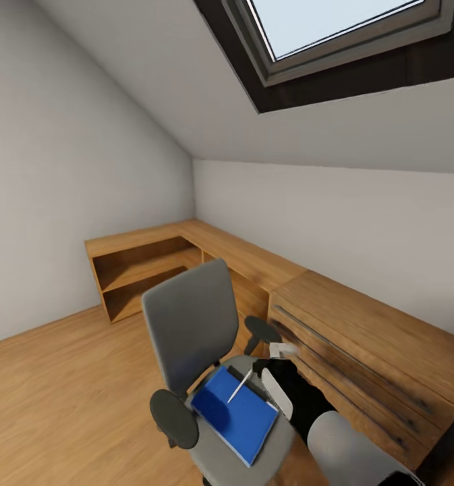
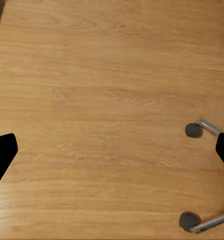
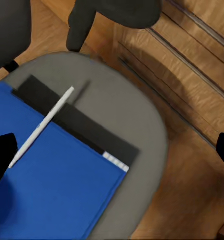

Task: In the bedroom, organize the workspace by keeping the computer under the desk, ensuring the monitor is on the desk, placing the keyboard on the desk next to the monitor, placing the mouse on the desk next to the keyboard, moving the folder from the swivel chair onto the desk next to the mouse, stacking the notebook on top of the folder with the pen on top of the notebook, and positioning the swivel chair next to the desk.

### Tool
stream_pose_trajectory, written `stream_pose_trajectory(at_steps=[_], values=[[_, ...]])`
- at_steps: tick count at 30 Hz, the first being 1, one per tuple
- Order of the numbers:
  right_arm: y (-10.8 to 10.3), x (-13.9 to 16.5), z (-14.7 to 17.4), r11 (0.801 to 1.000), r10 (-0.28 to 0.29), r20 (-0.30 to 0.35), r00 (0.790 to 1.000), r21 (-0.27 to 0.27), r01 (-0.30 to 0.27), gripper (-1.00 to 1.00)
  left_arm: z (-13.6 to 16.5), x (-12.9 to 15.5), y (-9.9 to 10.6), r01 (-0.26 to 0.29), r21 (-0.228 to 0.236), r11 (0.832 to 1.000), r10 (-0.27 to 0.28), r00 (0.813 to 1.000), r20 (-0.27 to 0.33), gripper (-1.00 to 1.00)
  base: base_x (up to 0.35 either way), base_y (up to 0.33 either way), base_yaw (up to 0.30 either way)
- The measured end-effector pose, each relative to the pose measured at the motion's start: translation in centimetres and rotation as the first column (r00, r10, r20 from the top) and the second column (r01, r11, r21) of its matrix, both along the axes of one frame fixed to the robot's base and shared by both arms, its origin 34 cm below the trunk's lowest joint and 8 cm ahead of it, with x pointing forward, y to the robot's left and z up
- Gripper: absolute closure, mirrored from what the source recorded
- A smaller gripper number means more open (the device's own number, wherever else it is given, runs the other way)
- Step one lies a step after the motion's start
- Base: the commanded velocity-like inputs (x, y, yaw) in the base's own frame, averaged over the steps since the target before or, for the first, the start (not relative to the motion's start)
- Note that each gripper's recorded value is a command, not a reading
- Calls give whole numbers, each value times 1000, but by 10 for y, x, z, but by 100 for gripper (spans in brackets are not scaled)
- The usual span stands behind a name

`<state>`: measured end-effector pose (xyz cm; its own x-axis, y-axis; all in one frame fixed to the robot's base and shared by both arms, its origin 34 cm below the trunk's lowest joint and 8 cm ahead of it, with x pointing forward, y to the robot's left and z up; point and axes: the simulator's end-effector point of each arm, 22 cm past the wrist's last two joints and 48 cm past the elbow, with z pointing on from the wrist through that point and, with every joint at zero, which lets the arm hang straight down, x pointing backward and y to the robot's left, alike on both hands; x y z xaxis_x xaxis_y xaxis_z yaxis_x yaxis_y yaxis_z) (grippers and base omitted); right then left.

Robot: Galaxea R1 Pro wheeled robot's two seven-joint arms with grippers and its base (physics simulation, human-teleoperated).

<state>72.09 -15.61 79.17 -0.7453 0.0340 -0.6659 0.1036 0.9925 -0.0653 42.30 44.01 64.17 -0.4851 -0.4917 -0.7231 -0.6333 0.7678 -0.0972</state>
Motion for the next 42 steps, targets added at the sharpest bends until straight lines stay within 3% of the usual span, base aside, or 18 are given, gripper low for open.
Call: stream_pose_trajectory(at_steps=[3,7,11,22,39,42], values=[[3,-4,-7,996,-40,-64,997,82,45,-100,0,0,0,0,-2,1000,0,1000,1,-100,196,0,0],[1,-11,-19,983,-93,-97,991,147,107,-100,2,2,1,1,0,1000,-1,1000,7,-100,81,0,0],[0,-13,-24,975,-121,-105,987,173,137,-100,11,11,3,3,10,1000,-3,1000,31,-100,26,0,0],[2,-16,-28,971,-130,-111,985,186,149,-100,19,16,8,-2,20,1000,0,999,51,-100,36,21,137],[1,-16,-32,972,-128,-115,985,183,147,-100,20,17,8,-1,22,1000,0,999,51,-100,167,196,201],[0,-15,-32,972,-128,-113,985,181,148,-100,46,39,11,3,42,999,-8,993,117,-100,8,17,10]])
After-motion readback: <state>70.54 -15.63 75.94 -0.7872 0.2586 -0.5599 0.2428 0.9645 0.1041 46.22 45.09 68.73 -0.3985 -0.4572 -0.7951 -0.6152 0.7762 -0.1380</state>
